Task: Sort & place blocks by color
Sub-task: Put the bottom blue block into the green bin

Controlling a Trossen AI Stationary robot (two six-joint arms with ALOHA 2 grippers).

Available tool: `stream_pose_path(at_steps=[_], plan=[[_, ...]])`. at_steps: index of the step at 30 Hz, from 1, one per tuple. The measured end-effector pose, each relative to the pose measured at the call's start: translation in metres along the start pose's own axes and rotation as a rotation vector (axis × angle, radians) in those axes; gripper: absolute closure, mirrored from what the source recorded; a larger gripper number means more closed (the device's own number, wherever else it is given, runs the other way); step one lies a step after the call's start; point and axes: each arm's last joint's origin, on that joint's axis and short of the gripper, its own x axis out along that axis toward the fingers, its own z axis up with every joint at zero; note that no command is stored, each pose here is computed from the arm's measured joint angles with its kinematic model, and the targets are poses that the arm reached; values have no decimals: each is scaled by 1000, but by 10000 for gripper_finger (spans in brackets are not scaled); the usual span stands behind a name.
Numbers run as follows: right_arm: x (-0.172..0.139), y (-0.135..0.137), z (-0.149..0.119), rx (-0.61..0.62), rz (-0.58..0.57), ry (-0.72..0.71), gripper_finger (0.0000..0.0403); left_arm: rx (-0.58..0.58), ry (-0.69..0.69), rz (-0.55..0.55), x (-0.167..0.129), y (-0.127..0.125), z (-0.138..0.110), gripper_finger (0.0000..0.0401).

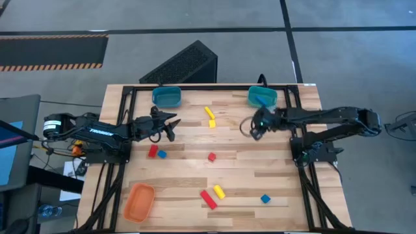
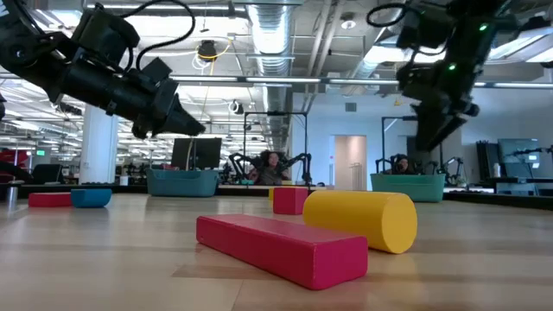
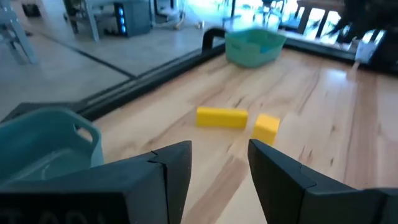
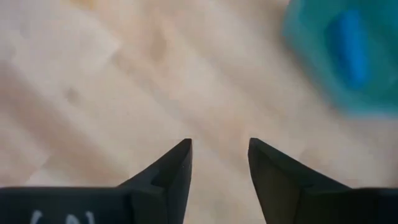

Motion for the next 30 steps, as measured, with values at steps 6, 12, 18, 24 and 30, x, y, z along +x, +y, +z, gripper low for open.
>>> stream_pose_path(at_steps=[6,12,18,24,30], plan=[[-14,29,-37,92,124,208,222,110,-129,-12,-1,-2,13,253],[-30,60,-79,197,189,377,209,172,-282,-122,-4,-7,28,253],[-44,88,-121,244,247,525,207,269,-362,-223,1,-16,51,253],[-40,121,-158,252,323,551,199,331,-398,-265,5,-23,69,253],[-41,143,-175,305,123,678,175,394,-427,-273,7,-25,77,253]])
